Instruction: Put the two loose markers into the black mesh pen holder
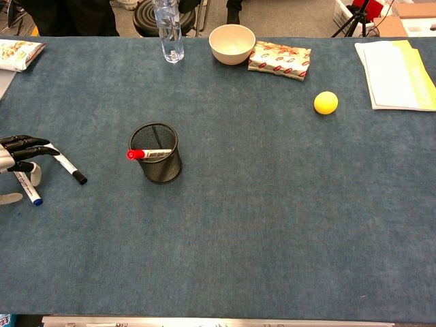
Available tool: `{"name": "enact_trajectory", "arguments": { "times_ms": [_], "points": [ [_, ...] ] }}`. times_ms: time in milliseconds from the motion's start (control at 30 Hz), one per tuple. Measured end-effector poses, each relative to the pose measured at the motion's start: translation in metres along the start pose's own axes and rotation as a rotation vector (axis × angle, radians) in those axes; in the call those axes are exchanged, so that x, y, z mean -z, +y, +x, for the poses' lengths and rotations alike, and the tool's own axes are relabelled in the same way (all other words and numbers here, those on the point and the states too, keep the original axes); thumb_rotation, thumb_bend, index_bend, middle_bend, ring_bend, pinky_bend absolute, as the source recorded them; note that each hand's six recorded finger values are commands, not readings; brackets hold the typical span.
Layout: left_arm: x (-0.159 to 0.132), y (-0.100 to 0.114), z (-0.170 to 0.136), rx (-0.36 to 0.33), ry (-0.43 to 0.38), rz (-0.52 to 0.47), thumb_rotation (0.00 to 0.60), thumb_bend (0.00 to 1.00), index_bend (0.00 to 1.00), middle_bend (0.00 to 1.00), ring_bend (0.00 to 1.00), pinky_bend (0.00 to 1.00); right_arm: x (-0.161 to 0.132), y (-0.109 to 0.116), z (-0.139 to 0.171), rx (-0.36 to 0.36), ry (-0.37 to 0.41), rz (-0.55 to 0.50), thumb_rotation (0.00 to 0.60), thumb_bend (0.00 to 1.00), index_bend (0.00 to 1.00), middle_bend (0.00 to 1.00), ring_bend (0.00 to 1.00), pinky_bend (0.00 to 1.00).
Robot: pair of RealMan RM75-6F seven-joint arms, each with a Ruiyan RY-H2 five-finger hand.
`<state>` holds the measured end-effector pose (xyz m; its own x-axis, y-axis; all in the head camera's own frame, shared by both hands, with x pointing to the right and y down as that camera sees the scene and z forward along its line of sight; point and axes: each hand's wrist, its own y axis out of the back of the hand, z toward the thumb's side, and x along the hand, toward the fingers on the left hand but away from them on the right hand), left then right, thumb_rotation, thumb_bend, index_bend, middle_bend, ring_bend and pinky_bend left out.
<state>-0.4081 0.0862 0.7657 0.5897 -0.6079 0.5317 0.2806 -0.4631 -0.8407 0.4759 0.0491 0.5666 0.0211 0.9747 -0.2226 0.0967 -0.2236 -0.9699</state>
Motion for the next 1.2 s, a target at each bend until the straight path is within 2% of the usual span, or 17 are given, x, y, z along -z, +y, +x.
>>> {"name": "enact_trajectory", "arguments": {
  "times_ms": [1000, 1200],
  "points": [
    [-0.0008, -0.0093, 0.0054, 0.027, 0.016, 0.005, 0.600, 0.25, 0.57, 0.11, 0.01, 0.10, 0.0030, 0.0037, 0.0042, 0.006, -0.011, -0.001, 0.600, 0.03, 0.14, 0.27, 0.14, 0.30],
    [-0.0020, -0.0104, 0.0070, 0.030, 0.013, 0.006, 0.600, 0.25, 0.57, 0.11, 0.01, 0.10, 0.0039, 0.0048, 0.0057, 0.007, -0.013, -0.002, 0.600, 0.03, 0.14, 0.27, 0.14, 0.30]
  ]
}}
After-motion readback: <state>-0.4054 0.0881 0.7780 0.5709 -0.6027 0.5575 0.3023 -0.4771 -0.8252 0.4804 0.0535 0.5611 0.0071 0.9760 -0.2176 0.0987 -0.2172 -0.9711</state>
